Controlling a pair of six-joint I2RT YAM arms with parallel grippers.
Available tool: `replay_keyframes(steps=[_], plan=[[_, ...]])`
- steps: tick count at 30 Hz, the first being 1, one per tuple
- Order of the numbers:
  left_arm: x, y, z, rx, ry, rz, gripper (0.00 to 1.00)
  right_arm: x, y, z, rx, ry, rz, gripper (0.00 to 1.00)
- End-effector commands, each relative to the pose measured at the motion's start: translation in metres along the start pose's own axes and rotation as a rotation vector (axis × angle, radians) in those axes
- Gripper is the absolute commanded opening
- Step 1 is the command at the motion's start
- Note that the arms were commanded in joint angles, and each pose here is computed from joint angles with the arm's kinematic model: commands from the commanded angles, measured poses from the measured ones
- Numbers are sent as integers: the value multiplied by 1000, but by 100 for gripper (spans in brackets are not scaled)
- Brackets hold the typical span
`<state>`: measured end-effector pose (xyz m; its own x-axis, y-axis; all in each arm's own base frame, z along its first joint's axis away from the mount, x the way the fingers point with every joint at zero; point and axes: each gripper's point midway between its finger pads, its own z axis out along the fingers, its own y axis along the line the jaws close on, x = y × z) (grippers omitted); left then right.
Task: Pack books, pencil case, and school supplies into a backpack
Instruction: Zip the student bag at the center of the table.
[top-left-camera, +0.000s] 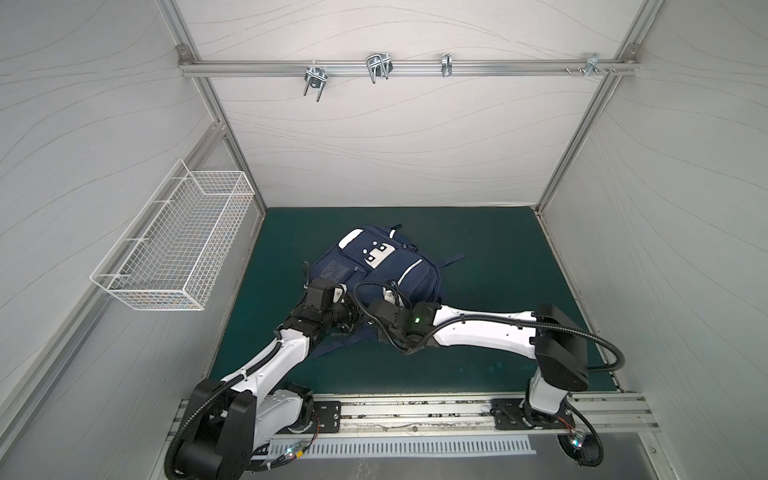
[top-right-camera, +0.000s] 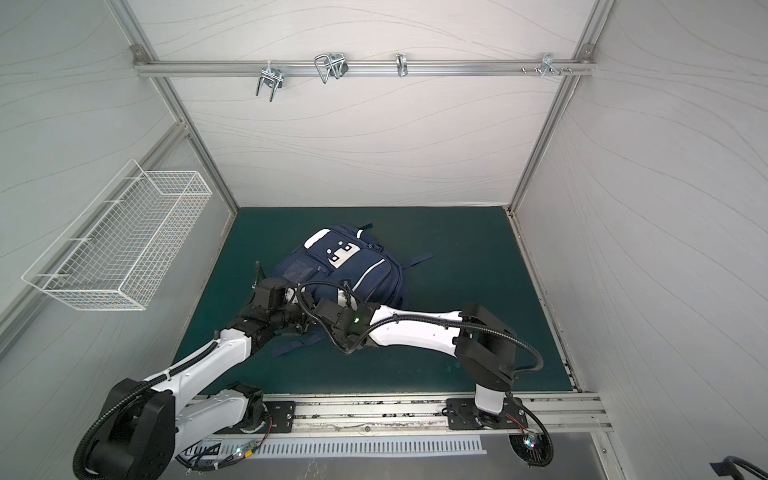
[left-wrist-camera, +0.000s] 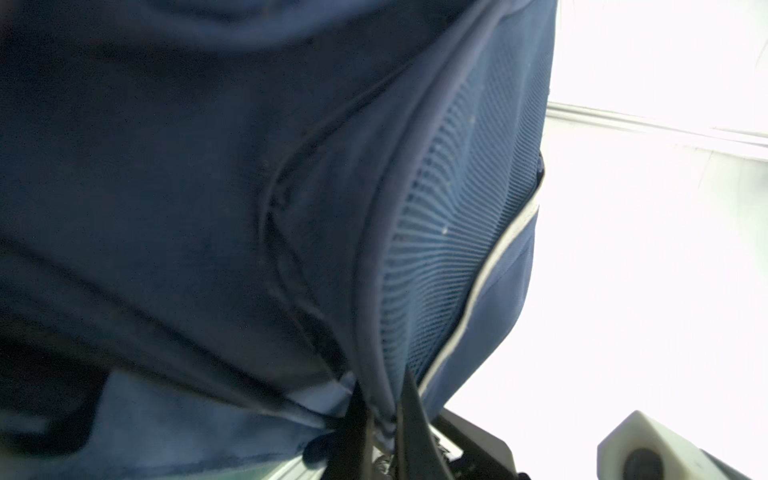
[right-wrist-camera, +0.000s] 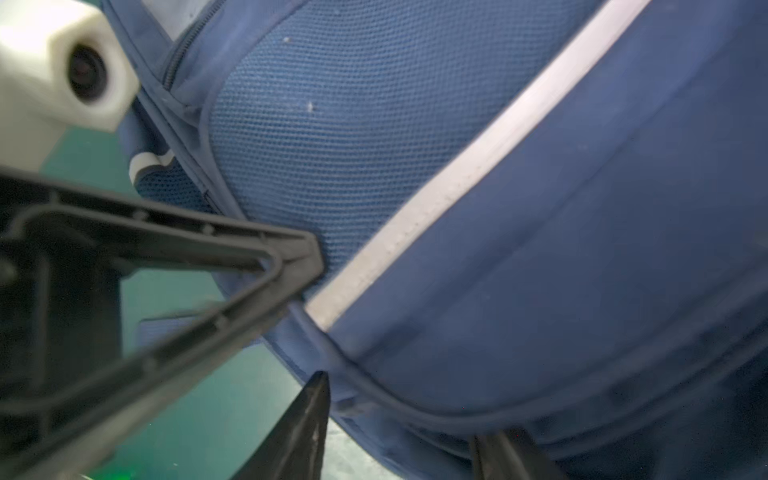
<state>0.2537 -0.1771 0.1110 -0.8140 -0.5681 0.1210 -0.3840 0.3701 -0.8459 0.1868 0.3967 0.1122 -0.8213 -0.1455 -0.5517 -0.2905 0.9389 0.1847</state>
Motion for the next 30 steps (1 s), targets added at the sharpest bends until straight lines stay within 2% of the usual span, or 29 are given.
replay_keyframes(steps=[1,7,11,20,22,30], plan=[[-4,-48,-11,119,-19,109,0,6,-15,2,110,40,23,48],[-2,-58,-14,148,-12,133,0,6,-24,4,210,64,28,46],[-3,-61,-16,144,-18,150,0,4,-31,0,276,76,12,30],[-6,-56,-14,114,-30,160,0,6,-42,-12,298,71,-30,8],[-5,-55,-14,105,-26,161,0,7,-44,-10,294,81,-38,0],[-14,-52,-19,68,-60,160,0,5,-58,-21,278,71,-71,0]])
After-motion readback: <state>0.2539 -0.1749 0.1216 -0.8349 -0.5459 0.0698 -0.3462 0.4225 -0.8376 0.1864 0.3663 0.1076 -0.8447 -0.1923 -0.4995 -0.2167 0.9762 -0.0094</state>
